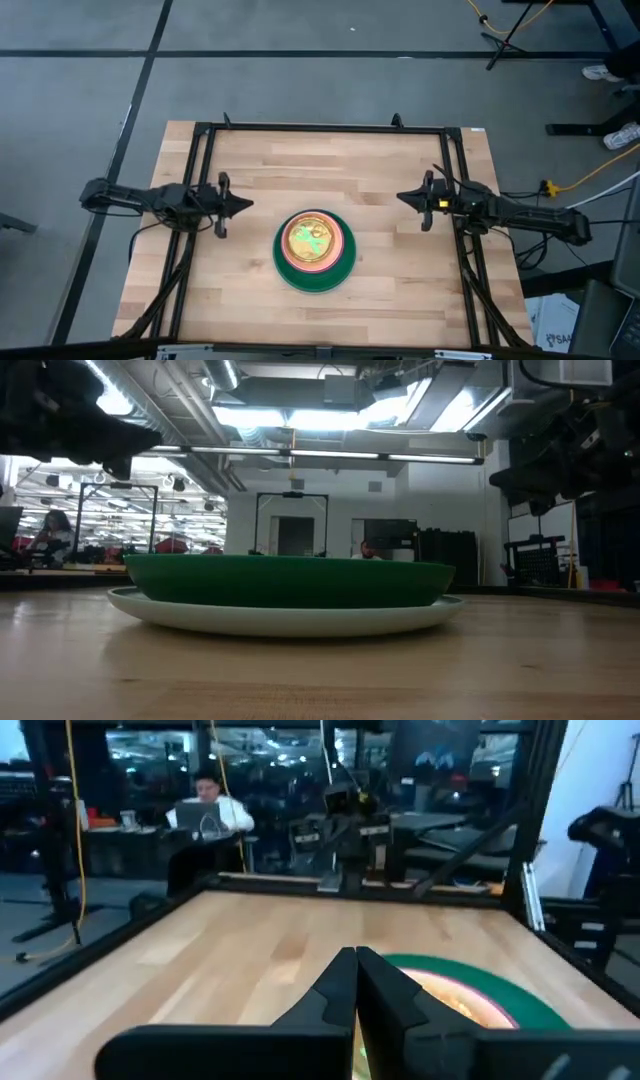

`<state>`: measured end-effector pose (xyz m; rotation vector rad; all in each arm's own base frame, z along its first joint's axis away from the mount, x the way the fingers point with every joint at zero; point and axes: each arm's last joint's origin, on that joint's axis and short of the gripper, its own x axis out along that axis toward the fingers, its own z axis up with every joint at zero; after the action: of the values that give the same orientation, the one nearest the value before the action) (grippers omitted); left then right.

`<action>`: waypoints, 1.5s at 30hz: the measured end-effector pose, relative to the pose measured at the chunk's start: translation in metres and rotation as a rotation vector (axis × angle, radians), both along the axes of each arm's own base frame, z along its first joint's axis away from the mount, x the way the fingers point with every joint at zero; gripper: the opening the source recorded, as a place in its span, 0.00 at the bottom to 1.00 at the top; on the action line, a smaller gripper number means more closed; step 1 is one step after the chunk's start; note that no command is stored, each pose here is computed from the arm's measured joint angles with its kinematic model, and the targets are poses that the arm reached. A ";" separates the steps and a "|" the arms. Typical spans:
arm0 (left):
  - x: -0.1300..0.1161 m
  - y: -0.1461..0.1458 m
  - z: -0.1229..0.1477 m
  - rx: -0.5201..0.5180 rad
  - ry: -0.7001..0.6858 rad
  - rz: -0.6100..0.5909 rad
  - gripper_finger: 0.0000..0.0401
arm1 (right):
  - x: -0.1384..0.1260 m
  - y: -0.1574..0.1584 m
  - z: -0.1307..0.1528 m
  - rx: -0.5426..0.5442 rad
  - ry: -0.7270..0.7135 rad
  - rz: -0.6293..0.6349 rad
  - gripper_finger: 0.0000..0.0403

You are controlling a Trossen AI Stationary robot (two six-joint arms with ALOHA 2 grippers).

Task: Stack plastic plates
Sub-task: Return to Home Position

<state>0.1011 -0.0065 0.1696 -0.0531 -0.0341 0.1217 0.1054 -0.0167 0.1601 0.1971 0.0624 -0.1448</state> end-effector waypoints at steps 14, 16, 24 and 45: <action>-0.005 0.010 0.001 -0.111 -0.044 0.115 0.01 | -0.001 0.000 -0.002 -0.011 0.020 0.005 0.00; -0.005 0.011 0.001 -0.134 -0.046 0.137 0.01 | -0.001 0.000 -0.004 0.002 0.044 -0.006 0.00; -0.005 0.011 0.001 -0.130 -0.047 0.142 0.01 | -0.001 0.000 -0.005 0.002 0.048 -0.017 0.00; -0.005 0.011 0.001 -0.129 -0.046 0.141 0.01 | -0.001 0.000 -0.005 0.002 0.050 -0.017 0.00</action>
<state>0.0964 0.0049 0.1710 -0.1828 -0.0763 0.2640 0.1044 -0.0170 0.1554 0.1958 0.1110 -0.1663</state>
